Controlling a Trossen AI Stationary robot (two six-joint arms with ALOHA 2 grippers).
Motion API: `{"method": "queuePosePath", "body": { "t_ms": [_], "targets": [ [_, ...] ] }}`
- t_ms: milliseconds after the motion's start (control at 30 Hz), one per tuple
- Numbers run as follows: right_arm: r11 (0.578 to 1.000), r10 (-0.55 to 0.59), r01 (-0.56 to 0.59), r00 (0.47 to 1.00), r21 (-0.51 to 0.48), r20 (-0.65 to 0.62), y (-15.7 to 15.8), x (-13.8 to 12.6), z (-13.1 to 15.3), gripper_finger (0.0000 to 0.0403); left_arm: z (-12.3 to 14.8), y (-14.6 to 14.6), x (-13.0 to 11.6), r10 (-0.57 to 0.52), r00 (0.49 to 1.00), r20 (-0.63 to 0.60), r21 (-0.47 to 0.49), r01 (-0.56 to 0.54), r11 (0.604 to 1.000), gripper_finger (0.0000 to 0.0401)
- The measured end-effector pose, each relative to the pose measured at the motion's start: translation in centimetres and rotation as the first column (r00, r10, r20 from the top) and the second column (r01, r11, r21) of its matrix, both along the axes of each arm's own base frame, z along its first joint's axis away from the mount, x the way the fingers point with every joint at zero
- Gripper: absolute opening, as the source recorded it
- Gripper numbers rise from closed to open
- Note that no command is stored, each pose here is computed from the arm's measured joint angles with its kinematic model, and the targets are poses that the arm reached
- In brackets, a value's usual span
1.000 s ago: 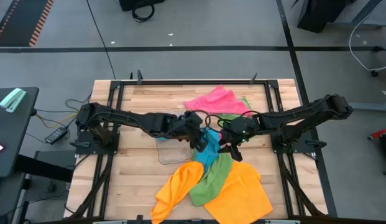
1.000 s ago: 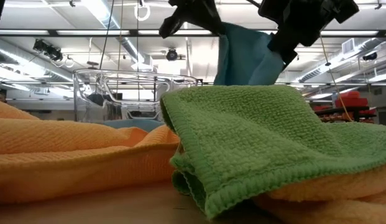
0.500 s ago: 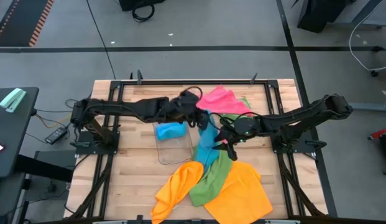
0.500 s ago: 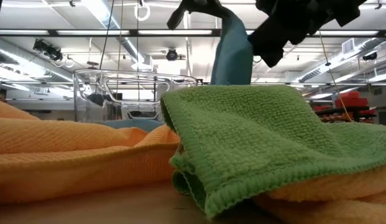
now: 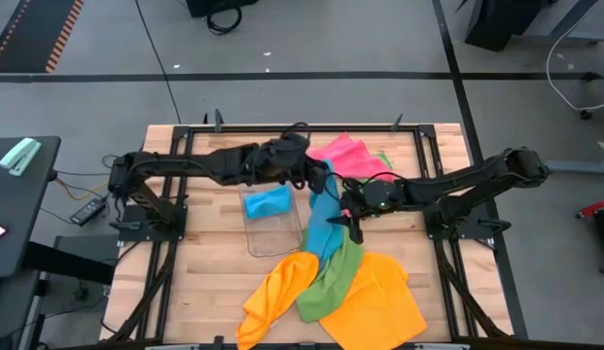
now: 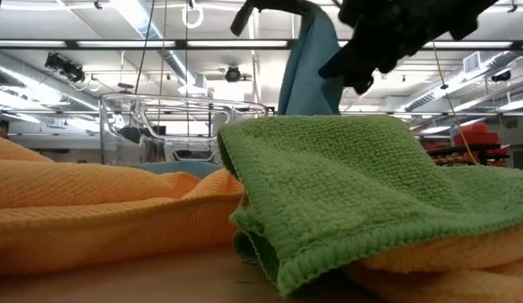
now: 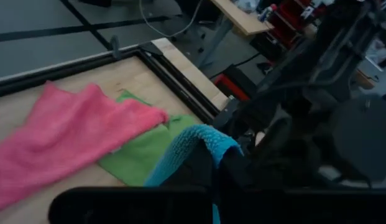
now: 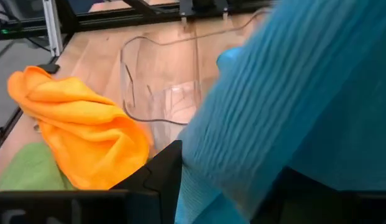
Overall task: Fold microfiber towels
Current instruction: Fold the blue towel
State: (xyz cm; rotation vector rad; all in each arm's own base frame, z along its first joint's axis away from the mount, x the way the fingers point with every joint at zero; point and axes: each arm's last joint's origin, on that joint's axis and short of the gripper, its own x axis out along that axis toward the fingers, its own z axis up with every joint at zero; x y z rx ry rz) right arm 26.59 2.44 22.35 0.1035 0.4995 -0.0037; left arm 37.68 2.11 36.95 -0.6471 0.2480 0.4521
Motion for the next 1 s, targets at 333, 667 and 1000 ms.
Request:
{"method": "queuePosePath", "body": {
  "t_ms": [333, 667, 1000],
  "targets": [
    [0.99, 0.107, -0.095, 0.987, 0.1, -0.12, 0.2, 1.8, -3.7, 0.0149, 1.2, 0.3, -1.1, -0.002, 1.0, 0.01, 0.025, 0.002, 1.0, 0.0008],
    [0.965, 0.23, -0.208, 0.964, 0.159, -0.136, 0.6, 1.9, -4.2, 0.0149, 2.2, 0.9, -2.5, 0.006, 1.0, 0.004, 0.049, -0.006, 0.999, 0.0012],
    [0.963, 0.235, -0.21, 0.96, 0.166, -0.15, 0.7, 1.8, -4.3, 0.0128, 2.4, 1.2, -2.9, 0.013, 1.0, -0.01, 0.063, -0.012, 0.998, 0.0019]
  ]
}}
